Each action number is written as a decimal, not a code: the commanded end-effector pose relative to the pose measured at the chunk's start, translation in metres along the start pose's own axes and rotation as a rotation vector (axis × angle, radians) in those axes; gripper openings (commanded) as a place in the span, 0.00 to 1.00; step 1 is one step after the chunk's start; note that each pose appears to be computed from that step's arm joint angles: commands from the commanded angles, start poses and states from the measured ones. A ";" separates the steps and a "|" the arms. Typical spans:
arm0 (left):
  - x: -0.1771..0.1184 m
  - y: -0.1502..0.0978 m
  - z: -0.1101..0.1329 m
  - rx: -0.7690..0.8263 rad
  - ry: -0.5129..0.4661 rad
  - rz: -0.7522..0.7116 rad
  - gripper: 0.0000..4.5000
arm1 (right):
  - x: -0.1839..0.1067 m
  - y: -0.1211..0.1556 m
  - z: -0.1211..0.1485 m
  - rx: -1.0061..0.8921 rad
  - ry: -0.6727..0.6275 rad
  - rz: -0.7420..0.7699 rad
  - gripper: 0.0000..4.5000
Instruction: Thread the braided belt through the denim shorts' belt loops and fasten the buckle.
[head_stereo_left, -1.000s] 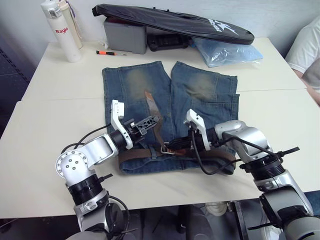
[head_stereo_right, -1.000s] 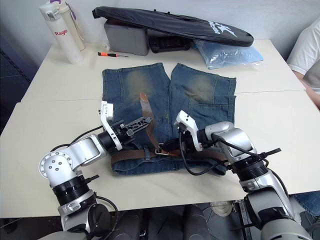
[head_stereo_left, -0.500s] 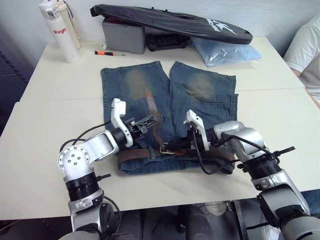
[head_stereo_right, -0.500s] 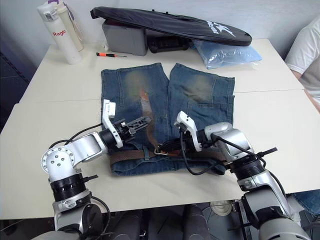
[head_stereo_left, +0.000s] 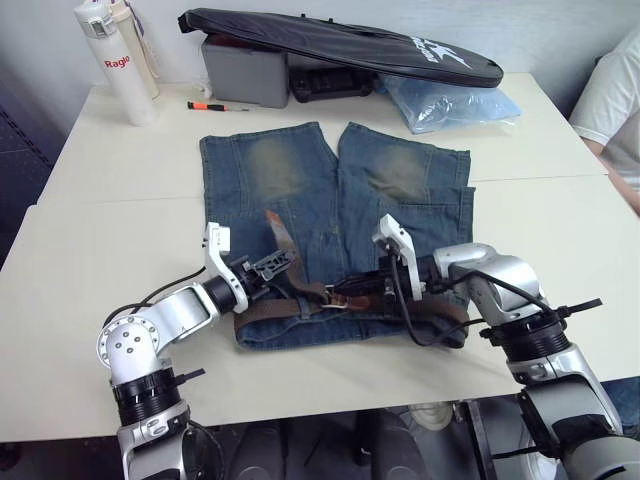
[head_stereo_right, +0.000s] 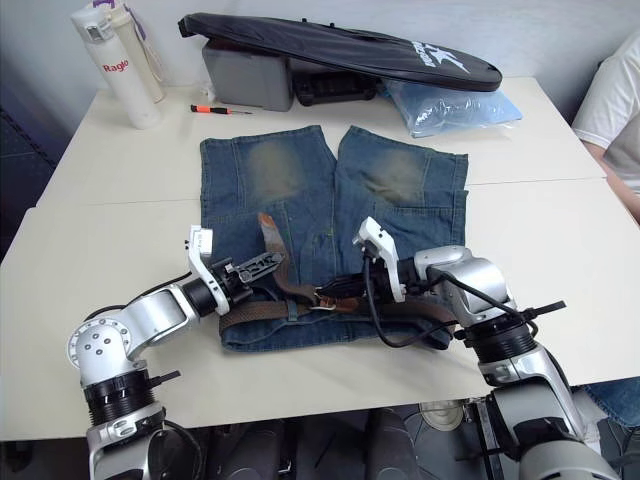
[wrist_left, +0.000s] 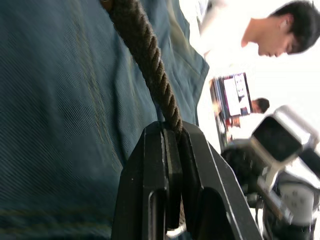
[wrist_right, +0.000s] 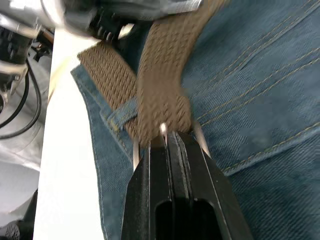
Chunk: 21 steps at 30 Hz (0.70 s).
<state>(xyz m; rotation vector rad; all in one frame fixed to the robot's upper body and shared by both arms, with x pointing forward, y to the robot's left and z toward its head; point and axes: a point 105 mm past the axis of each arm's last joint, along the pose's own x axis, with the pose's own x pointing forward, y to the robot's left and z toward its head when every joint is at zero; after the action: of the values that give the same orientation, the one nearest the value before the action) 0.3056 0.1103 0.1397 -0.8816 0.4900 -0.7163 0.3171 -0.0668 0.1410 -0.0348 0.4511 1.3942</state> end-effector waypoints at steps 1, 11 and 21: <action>-0.001 -0.012 0.003 0.026 -0.011 -0.045 0.00 | 0.002 0.004 0.010 -0.028 -0.019 0.017 0.01; -0.003 -0.014 0.002 0.028 -0.005 -0.045 0.00 | 0.012 0.007 -0.010 0.002 0.047 0.043 0.01; -0.001 -0.018 0.004 0.035 0.004 -0.055 0.00 | 0.025 -0.003 -0.035 0.049 0.137 0.002 0.01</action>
<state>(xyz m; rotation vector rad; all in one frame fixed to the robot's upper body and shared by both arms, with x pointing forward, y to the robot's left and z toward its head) 0.3035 0.1093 0.1472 -0.8702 0.4836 -0.7368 0.3132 -0.0550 0.1190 -0.0637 0.5254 1.4156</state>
